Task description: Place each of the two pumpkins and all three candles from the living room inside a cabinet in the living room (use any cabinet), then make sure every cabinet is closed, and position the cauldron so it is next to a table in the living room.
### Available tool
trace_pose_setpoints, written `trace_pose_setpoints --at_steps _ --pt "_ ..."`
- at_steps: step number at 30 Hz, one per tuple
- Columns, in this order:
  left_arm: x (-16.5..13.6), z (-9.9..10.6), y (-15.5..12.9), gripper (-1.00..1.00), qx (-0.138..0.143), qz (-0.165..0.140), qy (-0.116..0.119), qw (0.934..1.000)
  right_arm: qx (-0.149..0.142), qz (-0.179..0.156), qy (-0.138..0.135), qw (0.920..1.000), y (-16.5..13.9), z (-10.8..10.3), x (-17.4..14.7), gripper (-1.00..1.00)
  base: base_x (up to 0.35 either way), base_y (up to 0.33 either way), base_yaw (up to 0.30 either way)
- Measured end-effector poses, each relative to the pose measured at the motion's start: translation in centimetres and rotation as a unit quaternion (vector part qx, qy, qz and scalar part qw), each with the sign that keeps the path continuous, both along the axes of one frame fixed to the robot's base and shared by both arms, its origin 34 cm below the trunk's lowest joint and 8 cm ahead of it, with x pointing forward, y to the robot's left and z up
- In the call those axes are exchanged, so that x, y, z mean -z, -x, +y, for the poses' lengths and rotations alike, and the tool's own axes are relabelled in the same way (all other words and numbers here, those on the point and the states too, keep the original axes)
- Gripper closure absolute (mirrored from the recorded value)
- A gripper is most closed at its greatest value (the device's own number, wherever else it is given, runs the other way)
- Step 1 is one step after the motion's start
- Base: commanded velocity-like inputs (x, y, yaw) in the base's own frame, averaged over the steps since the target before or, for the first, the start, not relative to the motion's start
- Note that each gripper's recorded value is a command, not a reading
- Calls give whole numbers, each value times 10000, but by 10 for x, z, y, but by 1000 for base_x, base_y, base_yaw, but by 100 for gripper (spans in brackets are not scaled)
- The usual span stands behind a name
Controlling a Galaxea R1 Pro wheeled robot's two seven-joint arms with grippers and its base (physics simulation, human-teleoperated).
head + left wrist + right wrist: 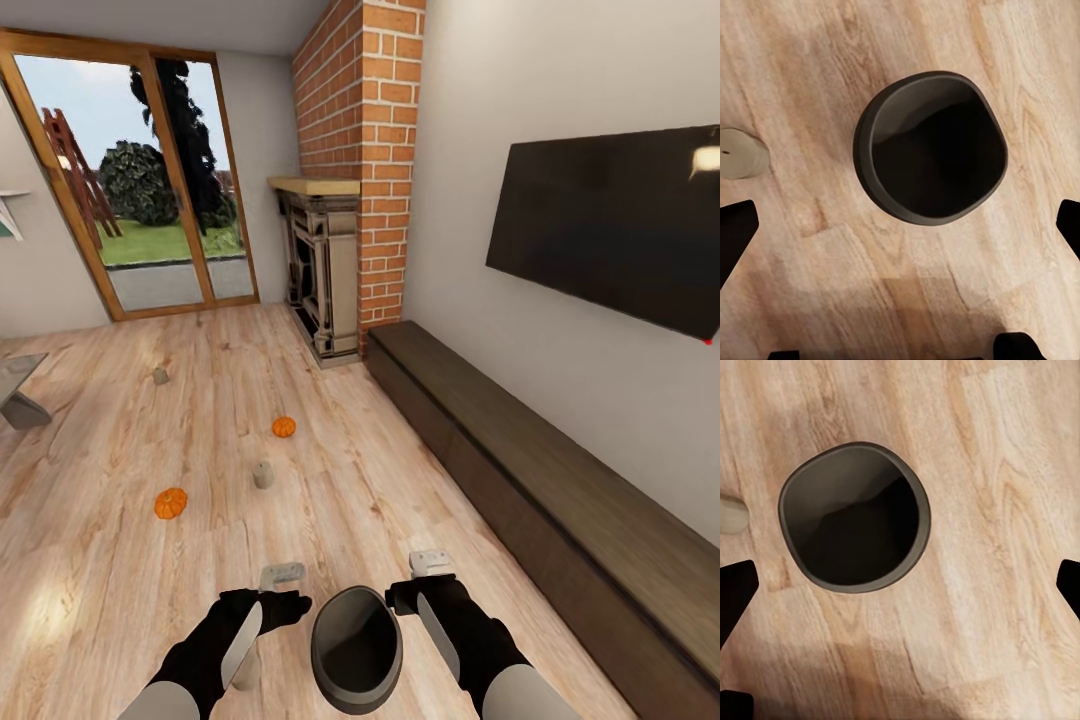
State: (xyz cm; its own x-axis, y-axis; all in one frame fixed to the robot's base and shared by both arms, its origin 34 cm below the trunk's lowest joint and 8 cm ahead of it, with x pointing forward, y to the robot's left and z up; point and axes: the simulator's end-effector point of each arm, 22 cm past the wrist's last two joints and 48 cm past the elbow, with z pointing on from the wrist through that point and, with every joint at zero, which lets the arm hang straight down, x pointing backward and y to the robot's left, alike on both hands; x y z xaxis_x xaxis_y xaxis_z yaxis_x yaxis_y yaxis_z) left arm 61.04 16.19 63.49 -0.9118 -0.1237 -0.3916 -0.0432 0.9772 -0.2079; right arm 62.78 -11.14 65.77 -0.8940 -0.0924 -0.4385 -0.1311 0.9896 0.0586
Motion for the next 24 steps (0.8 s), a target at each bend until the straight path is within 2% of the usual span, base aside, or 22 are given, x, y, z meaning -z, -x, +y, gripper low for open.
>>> trace_pose_setpoints --at_steps 12,24 --pt "18 -1 -1 -100 23 -8 -6 10000 57 -45 -170 9998 -4 6 14 -100 0 0 0" --pt "36 -2 -1 -100 25 -8 -5 10000 7 -70 -178 9998 -4 9 32 -100 0 0 0"
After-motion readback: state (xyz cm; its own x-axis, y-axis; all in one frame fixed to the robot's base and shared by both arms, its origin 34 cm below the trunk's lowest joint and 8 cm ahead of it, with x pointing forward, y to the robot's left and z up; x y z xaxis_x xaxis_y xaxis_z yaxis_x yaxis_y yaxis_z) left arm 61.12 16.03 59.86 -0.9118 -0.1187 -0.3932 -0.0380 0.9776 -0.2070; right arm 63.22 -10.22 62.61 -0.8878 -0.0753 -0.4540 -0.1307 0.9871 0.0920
